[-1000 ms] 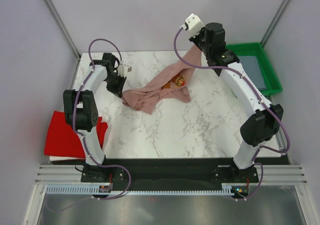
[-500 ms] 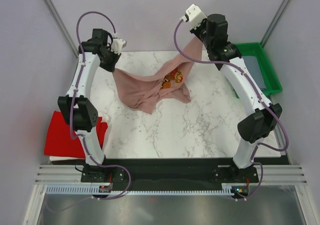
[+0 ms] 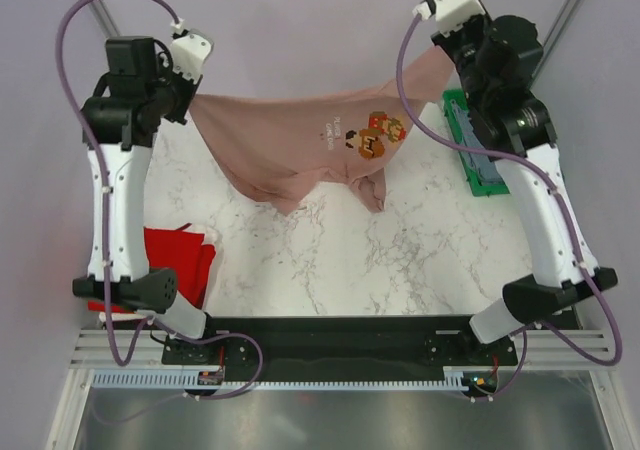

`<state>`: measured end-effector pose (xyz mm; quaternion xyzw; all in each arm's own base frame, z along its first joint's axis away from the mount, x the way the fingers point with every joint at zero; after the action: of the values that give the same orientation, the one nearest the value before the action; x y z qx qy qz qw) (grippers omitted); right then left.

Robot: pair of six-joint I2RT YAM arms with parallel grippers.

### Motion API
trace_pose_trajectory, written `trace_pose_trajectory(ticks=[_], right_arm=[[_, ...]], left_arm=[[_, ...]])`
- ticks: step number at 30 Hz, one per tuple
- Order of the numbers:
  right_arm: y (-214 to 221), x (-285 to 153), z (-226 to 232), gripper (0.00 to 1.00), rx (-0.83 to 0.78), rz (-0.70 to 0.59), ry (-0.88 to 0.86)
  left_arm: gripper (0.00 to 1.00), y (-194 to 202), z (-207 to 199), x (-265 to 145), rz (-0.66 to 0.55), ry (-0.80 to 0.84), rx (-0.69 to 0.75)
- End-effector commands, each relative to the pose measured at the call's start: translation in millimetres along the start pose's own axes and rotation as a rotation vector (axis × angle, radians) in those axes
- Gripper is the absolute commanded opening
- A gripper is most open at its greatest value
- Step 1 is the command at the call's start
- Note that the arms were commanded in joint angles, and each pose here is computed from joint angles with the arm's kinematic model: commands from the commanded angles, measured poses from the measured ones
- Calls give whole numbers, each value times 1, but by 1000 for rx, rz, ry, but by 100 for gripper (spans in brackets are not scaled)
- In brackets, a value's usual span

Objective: Fold and stack the t-shirts
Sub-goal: Flatten the tshirt out

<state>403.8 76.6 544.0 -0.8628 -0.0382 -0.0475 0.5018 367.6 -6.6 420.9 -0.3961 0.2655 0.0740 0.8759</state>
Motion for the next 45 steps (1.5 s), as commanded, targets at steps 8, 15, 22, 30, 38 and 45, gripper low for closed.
trace_pose_trajectory(ticks=[8,15,22,30,38,45], right_arm=[[-30,-148,-87,0,-49,-96,85],[-59,-243,-137,0,66,-209,107],[-79,-317,-174,0,68,-351,168],[-92,-290,-179,0,9,-367,234],[-48,-163,-92,0,-78,-238,46],[60,-68,14,0,-140,-25,-130]], left_arm=[[2,-22,8,-175,-347,-254,16],[2,-23,-13,-274,-584,-325,18],[2,-23,-12,-340,-707,-462,53],[2,-35,7,-309,-647,-467,71],[2,-19,-5,-164,-422,-236,142],[2,26,-44,-15,-261,-31,155]])
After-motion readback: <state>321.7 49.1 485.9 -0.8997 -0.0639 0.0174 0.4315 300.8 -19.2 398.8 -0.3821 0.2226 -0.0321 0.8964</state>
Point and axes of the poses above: each gripper's point midway between its finger pads, its own x axis out along the fingers, its own z axis along the line the jaws close on, y = z × x, the point moved 4 cm from there along -x, back along the fingers, and after that the axes turned 10 degrees about x, right-handed, at the moved point
